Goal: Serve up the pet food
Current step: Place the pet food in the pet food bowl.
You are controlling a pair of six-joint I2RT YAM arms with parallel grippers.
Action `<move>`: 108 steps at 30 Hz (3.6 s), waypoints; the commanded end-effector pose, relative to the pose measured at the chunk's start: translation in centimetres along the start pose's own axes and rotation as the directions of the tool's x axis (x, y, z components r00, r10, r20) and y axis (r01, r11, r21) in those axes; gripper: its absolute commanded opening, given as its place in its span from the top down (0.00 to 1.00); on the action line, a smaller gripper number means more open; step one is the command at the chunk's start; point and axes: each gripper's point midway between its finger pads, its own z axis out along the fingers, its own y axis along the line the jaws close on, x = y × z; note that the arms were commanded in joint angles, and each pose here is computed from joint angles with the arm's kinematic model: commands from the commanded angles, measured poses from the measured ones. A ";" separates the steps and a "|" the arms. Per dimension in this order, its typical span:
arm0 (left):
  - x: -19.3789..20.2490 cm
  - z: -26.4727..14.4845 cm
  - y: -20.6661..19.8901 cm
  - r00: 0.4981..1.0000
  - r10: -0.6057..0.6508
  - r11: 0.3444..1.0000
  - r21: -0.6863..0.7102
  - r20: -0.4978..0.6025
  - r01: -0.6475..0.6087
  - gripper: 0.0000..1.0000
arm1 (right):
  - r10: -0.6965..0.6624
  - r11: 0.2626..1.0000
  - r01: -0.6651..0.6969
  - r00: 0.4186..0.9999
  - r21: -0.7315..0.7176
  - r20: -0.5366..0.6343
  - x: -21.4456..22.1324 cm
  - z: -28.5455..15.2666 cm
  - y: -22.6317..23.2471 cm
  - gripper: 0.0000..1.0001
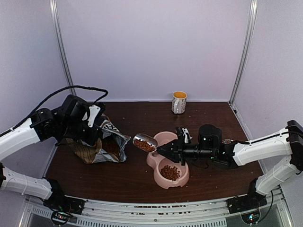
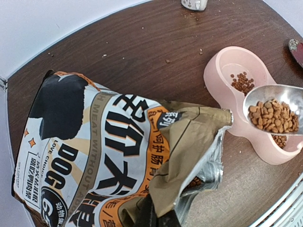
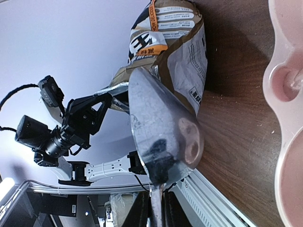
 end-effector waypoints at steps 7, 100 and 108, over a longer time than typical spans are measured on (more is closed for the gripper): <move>-2.4 -1.3 1.7 0.993 -0.038 0.997 -0.069 0.108 0.046 1.00 | -0.035 0.999 0.034 0.993 0.012 0.111 -4.4 -3.1 -0.5 1.00; -2.1 -2.2 2.9 0.991 -0.047 0.992 -0.110 0.123 0.061 1.00 | -0.429 0.538 0.272 0.903 0.798 -0.019 -10.0 -8.2 -5.7 1.00; -2.1 -2.1 2.7 0.991 -0.049 0.993 -0.101 0.122 0.062 1.00 | -0.458 0.500 0.298 0.888 0.813 -0.044 -9.7 -7.9 -5.0 1.00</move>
